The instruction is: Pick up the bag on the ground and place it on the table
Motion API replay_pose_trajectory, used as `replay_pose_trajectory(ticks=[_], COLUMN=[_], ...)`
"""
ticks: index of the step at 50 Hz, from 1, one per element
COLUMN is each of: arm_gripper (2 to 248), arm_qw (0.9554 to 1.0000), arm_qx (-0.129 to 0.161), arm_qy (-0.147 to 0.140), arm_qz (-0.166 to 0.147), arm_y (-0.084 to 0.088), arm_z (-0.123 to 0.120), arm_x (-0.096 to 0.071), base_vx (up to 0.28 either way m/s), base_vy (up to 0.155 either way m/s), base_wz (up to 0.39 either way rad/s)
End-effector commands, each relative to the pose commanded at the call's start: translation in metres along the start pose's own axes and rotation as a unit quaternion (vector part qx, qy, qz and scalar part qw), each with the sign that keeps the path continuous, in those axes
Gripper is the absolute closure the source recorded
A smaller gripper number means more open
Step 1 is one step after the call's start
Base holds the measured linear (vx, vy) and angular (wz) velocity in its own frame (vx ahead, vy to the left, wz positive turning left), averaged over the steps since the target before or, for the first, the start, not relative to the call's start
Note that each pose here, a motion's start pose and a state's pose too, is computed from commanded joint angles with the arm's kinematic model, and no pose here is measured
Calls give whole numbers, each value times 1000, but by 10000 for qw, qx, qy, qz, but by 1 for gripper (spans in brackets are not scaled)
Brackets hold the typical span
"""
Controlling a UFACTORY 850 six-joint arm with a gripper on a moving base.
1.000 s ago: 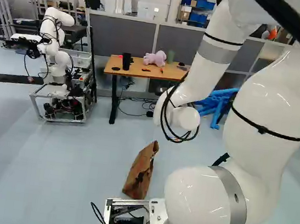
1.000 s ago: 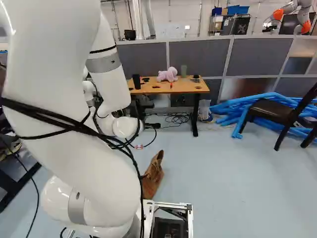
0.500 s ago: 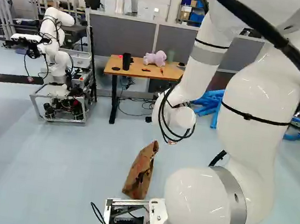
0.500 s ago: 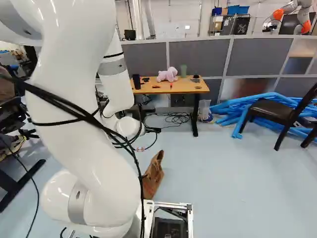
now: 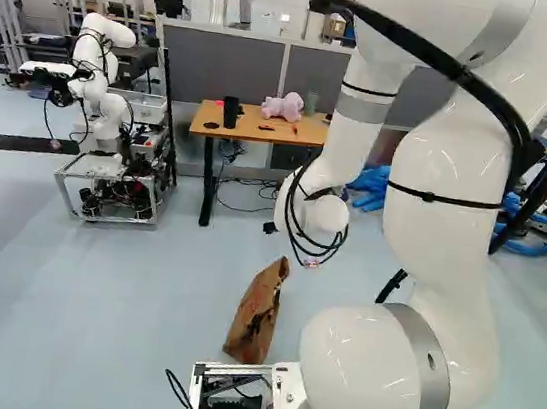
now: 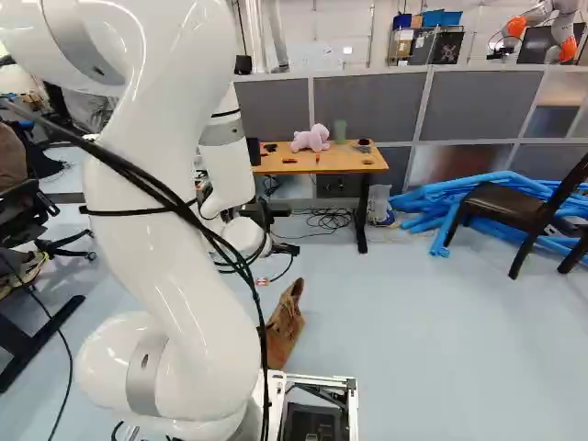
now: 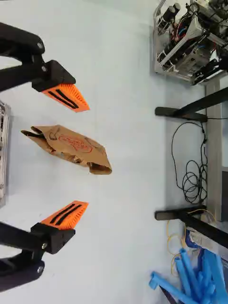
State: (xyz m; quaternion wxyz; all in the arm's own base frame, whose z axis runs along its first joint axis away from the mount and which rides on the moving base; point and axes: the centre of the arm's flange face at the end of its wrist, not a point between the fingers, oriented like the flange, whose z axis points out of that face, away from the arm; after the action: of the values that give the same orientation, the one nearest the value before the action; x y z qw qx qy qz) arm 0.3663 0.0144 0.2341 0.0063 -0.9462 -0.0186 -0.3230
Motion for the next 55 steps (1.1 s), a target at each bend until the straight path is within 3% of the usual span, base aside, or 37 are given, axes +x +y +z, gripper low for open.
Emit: replay_pose_trajectory(ticks=[55], arm_gripper=[3], arm_qw=[9978], arm_qx=[-9], arm_qy=[-668], arm_qz=[11], arm_y=[0], arm_z=[81], arm_x=[-14], base_vx=[0], base_vy=[0], base_wz=[0])
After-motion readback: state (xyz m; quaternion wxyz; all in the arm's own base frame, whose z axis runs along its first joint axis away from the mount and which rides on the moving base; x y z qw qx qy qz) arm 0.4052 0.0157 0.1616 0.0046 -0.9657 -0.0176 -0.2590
